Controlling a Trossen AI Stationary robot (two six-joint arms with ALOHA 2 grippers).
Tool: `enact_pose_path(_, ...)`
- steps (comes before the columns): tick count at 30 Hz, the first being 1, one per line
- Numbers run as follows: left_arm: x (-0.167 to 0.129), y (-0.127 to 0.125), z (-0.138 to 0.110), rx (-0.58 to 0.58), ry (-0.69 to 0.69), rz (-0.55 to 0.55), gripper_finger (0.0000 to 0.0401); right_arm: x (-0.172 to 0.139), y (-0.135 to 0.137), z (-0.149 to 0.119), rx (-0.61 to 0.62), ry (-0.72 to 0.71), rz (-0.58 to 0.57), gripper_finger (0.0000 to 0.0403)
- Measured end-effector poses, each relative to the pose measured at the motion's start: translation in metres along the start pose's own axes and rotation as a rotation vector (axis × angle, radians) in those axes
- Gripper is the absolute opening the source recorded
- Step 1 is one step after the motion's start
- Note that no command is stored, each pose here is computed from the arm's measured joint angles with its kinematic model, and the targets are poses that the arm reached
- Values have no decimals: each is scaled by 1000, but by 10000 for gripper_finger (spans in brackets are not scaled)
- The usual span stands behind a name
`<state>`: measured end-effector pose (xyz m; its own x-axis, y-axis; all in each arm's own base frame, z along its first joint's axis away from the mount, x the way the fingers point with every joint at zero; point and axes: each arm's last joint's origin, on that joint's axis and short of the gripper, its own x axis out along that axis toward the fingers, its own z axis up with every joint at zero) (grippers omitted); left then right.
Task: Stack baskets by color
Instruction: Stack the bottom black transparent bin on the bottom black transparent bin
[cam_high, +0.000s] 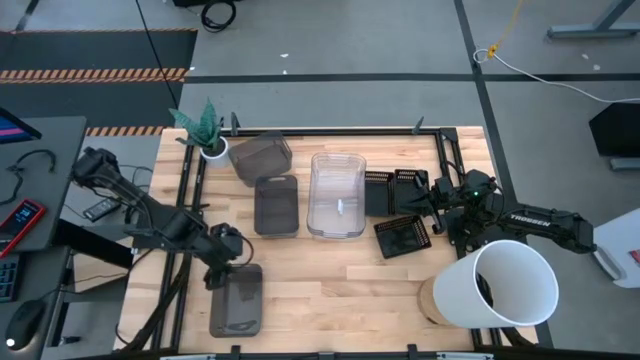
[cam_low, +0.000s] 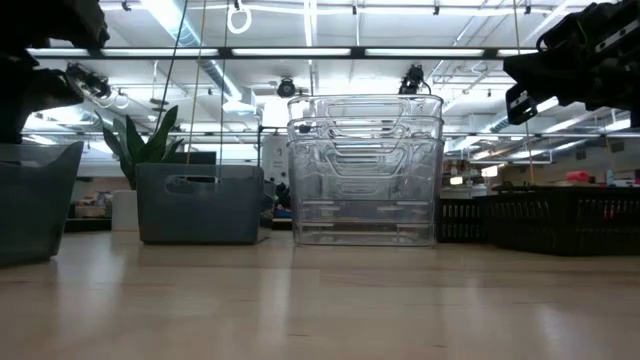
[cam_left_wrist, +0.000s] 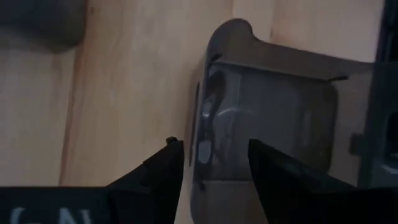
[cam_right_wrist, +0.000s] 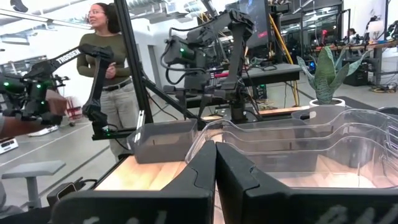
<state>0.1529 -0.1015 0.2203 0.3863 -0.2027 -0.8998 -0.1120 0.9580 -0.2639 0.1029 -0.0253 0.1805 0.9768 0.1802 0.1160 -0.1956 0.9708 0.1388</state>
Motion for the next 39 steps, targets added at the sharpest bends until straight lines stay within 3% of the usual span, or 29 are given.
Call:
enact_pose_path(8,5,-22,19,93,103,189,188,0,0,0,0,0,0,14)
enact_pose_path(16,30,-32,19,149,216,244,177,0,0,0,0,0,0,14)
enact_pose_path(33,73,-33,18,147,304,356,107,0,0,0,-1,-2,0,14)
enact_pose_path(39,79,-32,17,166,324,376,59,0,0,0,-1,-2,0,14)
